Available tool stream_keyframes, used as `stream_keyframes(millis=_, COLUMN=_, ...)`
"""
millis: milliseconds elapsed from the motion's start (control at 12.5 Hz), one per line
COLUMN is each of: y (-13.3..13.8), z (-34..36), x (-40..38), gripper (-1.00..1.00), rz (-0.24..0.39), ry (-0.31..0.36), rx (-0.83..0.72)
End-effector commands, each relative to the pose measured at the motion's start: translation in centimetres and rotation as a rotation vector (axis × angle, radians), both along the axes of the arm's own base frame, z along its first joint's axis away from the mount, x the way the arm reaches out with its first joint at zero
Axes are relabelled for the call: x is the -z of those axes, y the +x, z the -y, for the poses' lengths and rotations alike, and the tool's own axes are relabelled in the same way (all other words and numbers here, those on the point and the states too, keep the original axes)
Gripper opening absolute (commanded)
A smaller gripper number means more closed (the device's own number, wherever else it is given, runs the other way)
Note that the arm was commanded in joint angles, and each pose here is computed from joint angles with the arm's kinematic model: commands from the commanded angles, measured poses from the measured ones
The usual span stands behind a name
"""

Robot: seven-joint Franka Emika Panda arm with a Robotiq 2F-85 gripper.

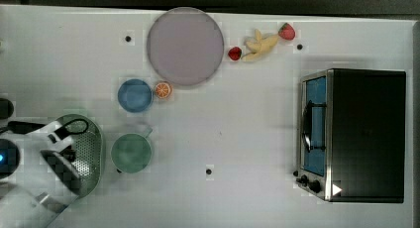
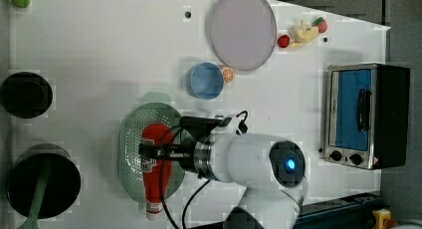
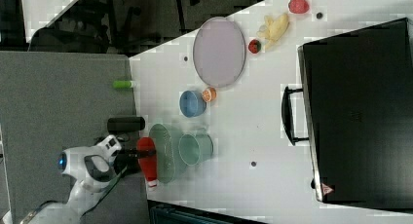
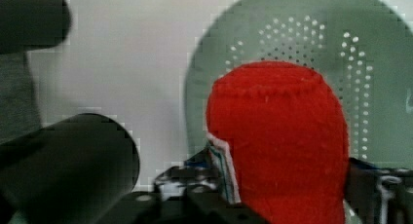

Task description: Pick Ketchup from the table and place it in strainer.

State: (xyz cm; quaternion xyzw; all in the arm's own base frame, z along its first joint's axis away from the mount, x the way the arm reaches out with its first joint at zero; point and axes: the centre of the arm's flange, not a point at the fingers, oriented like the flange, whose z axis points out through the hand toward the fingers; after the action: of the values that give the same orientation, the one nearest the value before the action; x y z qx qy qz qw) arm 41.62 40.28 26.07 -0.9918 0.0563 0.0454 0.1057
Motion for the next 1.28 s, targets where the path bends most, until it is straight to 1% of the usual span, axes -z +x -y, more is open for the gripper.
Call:
stream_keyframes(millis=80, y=1.8, z=1.3, x=-0.9, gripper=0.89, rz=0.022, ry=0.004, rx=0.098)
stream_keyframes(millis=160, y=1.9, z=1.4, x=-1.2, gripper=1.0, rz=0.03, ry=0.005, rx=0.1)
stream_keyframes(millis=320, y=2.6, z=1.8, x=-3.3, gripper=1.0, rz=0.066, ry=0.007, rx=0.128)
stream_keyframes(millis=400, y=3.1, z=2.5, x=-4.9, gripper=1.0, rz=0.09, ry=-0.002, rx=0.147)
stream_keyframes(millis=480, y=3.7, z=3.4, x=-6.7, gripper=1.0, rz=0.108, ry=-0.025, rx=0.161)
stream_keyframes(millis=560, y=4.3, z=4.8, x=-8.5, gripper=1.0, rz=0.112, ry=-0.066, rx=0.179)
stream_keyframes(millis=720, y=5.6, z=8.3, x=-12.3, gripper=1.0, rz=0.098, ry=-0.164, rx=0.23)
stream_keyframes(millis=800, y=6.5, z=10.4, x=-14.5, gripper=1.0, rz=0.086, ry=-0.201, rx=0.275)
stream_keyframes(millis=880, y=7.5, z=12.6, x=-16.8, gripper=1.0, rz=0.076, ry=-0.206, rx=0.336)
stream_keyframes(millis=1040, y=9.4, z=17.0, x=-21.3, gripper=1.0, rz=0.049, ry=-0.173, rx=0.455)
stream_keyframes(millis=1120, y=10.1, z=19.2, x=-23.4, gripper=1.0, rz=0.047, ry=-0.163, rx=0.494)
stream_keyframes(millis=1280, y=10.8, z=23.9, x=-27.2, gripper=1.0, rz=0.05, ry=-0.18, rx=0.554)
